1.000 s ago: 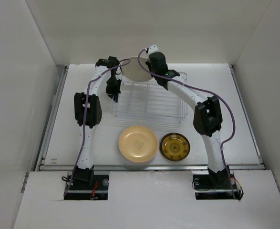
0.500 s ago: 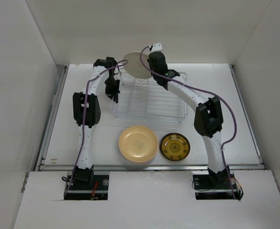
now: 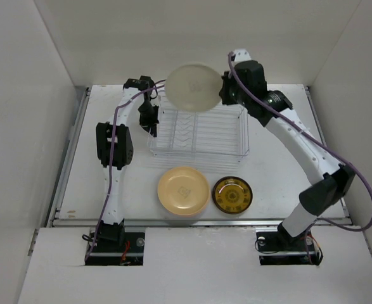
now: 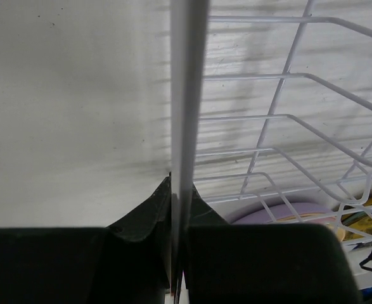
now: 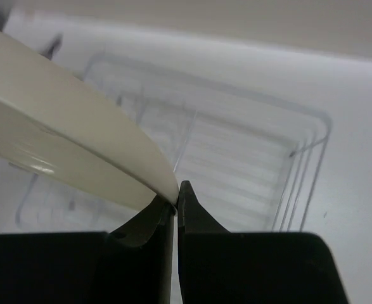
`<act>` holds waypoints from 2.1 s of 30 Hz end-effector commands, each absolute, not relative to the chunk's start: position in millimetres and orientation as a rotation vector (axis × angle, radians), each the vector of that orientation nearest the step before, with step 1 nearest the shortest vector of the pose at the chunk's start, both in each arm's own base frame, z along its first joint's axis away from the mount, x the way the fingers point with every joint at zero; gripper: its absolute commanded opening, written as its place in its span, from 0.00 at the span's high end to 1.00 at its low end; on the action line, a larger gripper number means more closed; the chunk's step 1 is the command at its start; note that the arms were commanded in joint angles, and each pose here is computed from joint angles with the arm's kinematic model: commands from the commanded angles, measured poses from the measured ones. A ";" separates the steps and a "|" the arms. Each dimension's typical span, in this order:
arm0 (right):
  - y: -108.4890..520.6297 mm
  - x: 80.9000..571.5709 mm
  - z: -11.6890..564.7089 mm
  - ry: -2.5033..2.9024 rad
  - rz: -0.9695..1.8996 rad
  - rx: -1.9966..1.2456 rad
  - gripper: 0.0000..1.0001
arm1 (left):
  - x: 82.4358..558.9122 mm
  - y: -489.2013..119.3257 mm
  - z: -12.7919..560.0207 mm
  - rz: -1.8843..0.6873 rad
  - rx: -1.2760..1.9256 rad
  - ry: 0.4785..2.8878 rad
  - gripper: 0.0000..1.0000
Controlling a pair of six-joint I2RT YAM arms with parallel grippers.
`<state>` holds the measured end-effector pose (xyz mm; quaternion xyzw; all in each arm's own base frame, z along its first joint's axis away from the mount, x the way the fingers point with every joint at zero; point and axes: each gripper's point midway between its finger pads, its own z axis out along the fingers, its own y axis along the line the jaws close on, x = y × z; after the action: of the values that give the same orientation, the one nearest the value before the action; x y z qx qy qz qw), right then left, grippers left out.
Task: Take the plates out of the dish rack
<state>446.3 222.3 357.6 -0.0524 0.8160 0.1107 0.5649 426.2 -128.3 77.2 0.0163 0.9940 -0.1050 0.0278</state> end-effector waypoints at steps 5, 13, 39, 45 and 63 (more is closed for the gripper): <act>253.8 264.8 188.6 2.642 0.828 -0.534 1.00 | 425.6 -140.2 107.0 -0.531 -0.138 3.014 1.00; 254.1 214.5 140.6 2.795 0.931 -0.584 1.00 | 422.6 -132.8 106.8 -0.509 -0.132 3.006 1.00; 240.9 252.4 182.1 2.633 0.388 -0.415 0.28 | 429.7 -104.0 179.8 -0.215 0.172 2.803 0.33; 82.3 299.5 291.7 2.043 -0.379 0.397 0.10 | 434.8 -68.4 255.4 -0.015 0.044 2.539 0.33; -66.9 226.7 346.5 1.477 -0.693 0.837 0.00 | 313.7 113.2 337.5 0.736 -0.455 2.331 0.08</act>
<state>215.1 -71.2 345.1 0.3500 0.6569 -0.3035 0.5949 344.6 112.5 324.2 -0.1802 0.8903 0.2661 0.3226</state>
